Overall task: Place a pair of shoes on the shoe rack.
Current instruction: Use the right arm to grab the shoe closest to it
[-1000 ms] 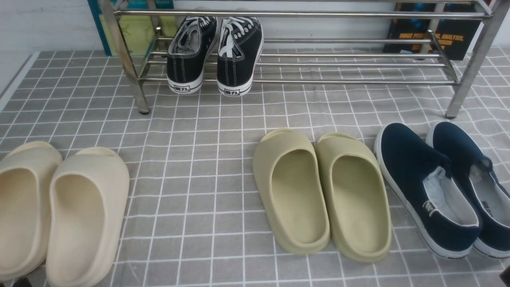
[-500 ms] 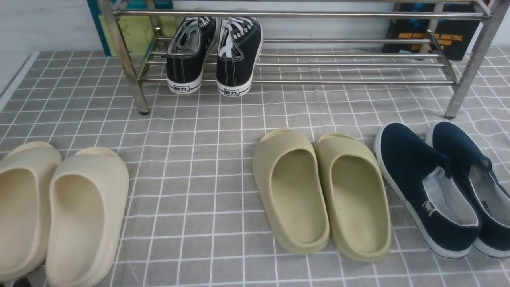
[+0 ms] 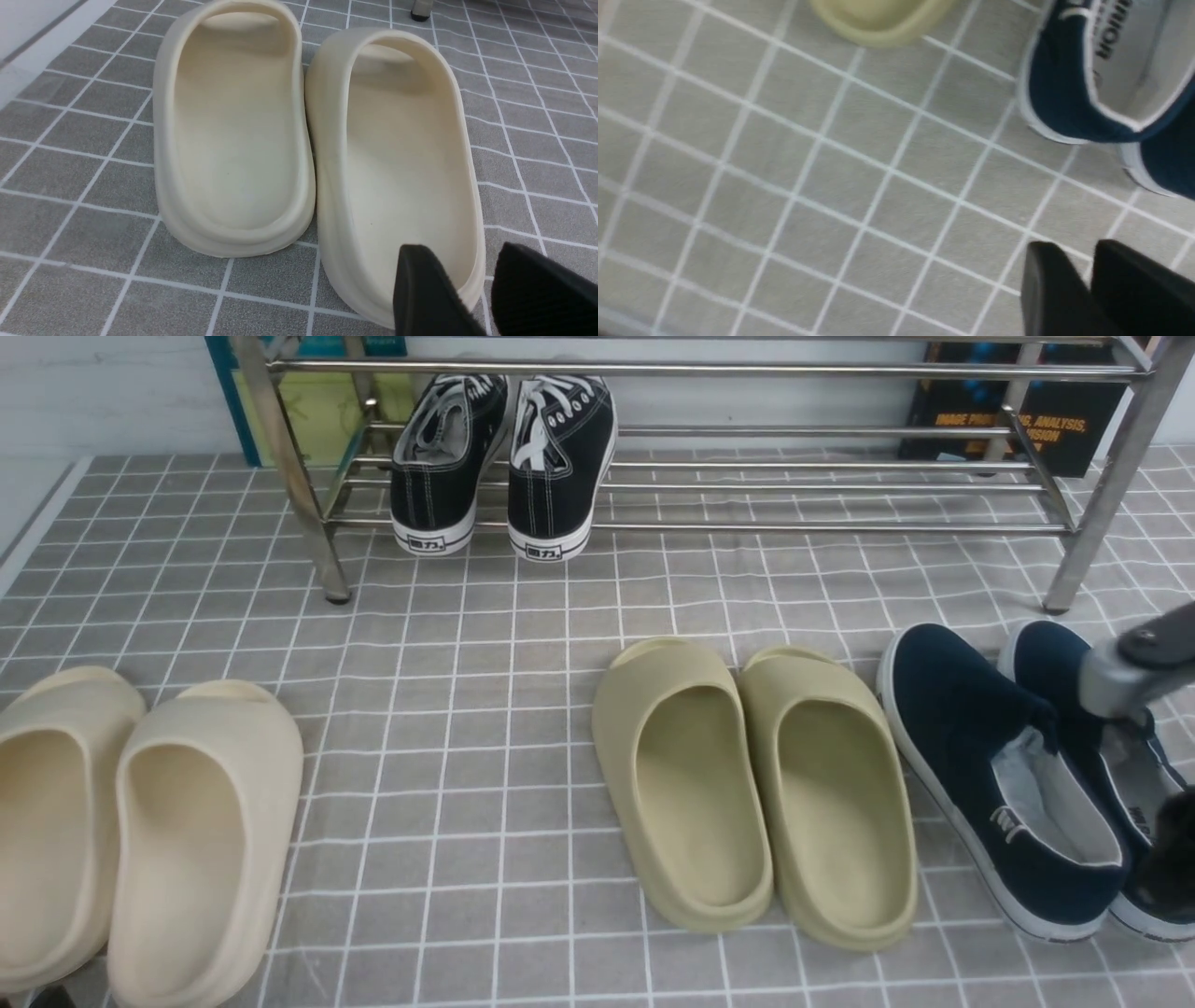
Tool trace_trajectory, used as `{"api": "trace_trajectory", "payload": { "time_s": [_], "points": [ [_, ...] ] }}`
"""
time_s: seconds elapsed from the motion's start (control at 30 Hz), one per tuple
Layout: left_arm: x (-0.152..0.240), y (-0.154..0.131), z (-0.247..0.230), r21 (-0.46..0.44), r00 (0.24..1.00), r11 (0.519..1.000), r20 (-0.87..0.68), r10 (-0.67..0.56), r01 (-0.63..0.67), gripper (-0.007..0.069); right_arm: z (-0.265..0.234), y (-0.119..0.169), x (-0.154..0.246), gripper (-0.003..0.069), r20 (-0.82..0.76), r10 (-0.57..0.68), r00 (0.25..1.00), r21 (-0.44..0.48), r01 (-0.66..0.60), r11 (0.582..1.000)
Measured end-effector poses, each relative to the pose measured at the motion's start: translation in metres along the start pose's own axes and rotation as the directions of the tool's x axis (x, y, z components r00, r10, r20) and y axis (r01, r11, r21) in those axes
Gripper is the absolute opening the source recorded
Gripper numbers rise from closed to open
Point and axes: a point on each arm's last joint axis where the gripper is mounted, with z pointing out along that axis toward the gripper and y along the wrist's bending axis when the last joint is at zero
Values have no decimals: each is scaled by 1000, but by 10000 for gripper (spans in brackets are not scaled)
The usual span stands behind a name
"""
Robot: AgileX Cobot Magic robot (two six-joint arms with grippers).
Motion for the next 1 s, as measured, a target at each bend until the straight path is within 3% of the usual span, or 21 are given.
{"api": "trace_trajectory", "payload": {
  "time_s": [0.07,0.1,0.13,0.23,0.4,0.57,0.63,0.67,0.7,0.73,0.77,0.83,1.0],
  "points": [
    [0,0,0,0,1000,1000,0,0,0,239,18,-8,-12,371,-43,58,997,72,-55,996],
    [0,0,0,0,1000,1000,0,0,0,239,18,-9,-12,381,-41,62,997,75,-59,995],
    [0,0,0,0,1000,1000,0,0,0,239,31,-11,-19,454,-54,79,995,93,-74,993],
    [0,0,0,0,1000,1000,0,0,0,239,50,-12,-29,552,-65,84,994,86,-78,993],
    [0,0,0,0,1000,1000,0,0,0,239,80,-14,-44,575,-46,67,997,78,-64,995],
    [0,0,0,0,1000,1000,0,0,0,239,106,-15,-51,485,-73,62,995,76,-56,996],
    [0,0,0,0,1000,1000,0,0,0,239,118,-16,-51,366,-106,63,992,73,-55,996],
    [0,0,0,0,1000,1000,0,0,0,239,119,-16,-51,366,-108,63,992,73,-55,996],
    [0,0,0,0,1000,1000,0,0,0,239,121,-15,-51,242,-117,72,991,64,-65,996],
    [0,0,0,0,1000,1000,0,0,0,239,121,-15,-51,242,-117,72,991,64,-65,996],
    [0,0,0,0,1000,1000,0,0,0,239,121,-13,-52,132,-115,71,991,59,-64,996],
    [0,0,0,0,1000,1000,0,0,0,239,114,-12,-55,41,-116,67,991,56,-61,997],
    [0,0,0,0,1000,1000,0,0,0,239,77,-11,-63,41,-102,46,994,48,-41,998]
  ]
}}
